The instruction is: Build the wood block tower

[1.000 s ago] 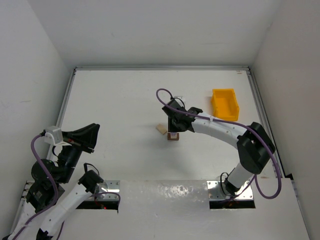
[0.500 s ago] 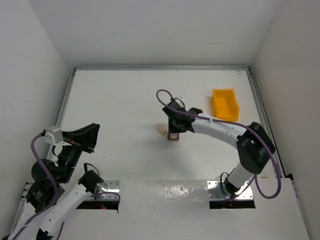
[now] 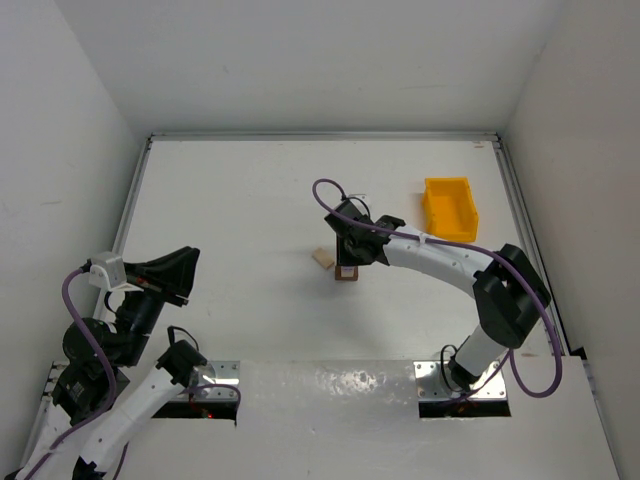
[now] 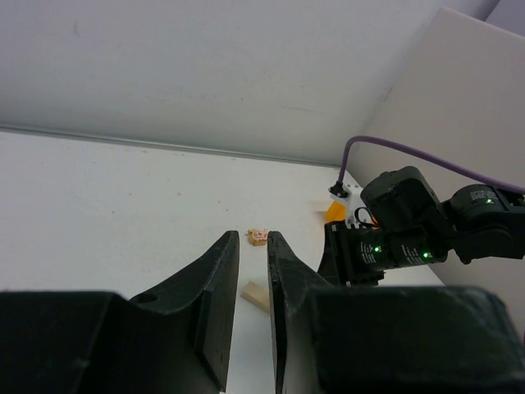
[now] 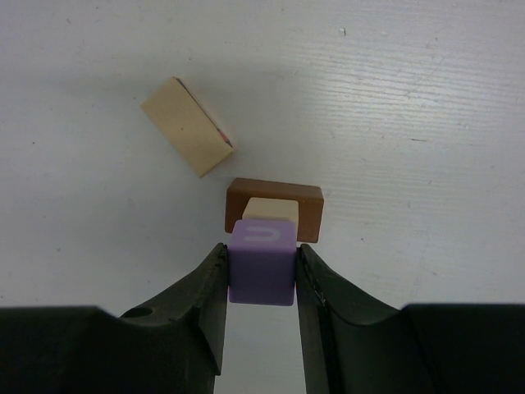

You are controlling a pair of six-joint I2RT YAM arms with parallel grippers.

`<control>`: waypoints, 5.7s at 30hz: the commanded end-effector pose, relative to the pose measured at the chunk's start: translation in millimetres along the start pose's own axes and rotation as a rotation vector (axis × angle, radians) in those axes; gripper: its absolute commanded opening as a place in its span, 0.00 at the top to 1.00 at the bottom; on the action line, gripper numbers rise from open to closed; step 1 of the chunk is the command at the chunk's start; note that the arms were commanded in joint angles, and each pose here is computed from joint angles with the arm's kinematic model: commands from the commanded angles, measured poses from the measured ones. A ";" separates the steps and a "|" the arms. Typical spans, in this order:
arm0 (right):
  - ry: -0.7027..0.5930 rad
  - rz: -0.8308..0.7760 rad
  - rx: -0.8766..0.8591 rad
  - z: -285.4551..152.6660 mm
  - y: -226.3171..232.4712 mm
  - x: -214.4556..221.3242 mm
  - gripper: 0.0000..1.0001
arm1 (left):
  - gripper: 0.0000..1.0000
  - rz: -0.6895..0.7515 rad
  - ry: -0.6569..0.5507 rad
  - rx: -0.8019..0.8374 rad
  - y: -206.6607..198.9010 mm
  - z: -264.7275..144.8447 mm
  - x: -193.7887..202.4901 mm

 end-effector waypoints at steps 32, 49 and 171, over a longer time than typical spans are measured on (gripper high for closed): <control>-0.015 0.005 -0.009 2.3 -0.3 -1.2 0.65 | 0.82 -0.002 0.007 0.010 -2.6 4.3 -0.3; -0.027 -0.003 -0.024 2.6 5.4 -6.2 0.62 | 0.82 -0.003 0.006 0.012 -2.6 3.6 -0.4; -0.002 -0.052 -0.350 -105.7 -0.2 -66.5 0.77 | 0.84 0.023 -0.066 -0.210 16.4 4.6 -8.5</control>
Point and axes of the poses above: each gripper's point midway between its finger pads, its own z axis out along the fingers, its own y axis along the line the jaws close on, x = y × z, the point moved 9 cm from there along -z, back along the fingers, and after that the axes turned 12 degrees about z, right-handed, at the moved point
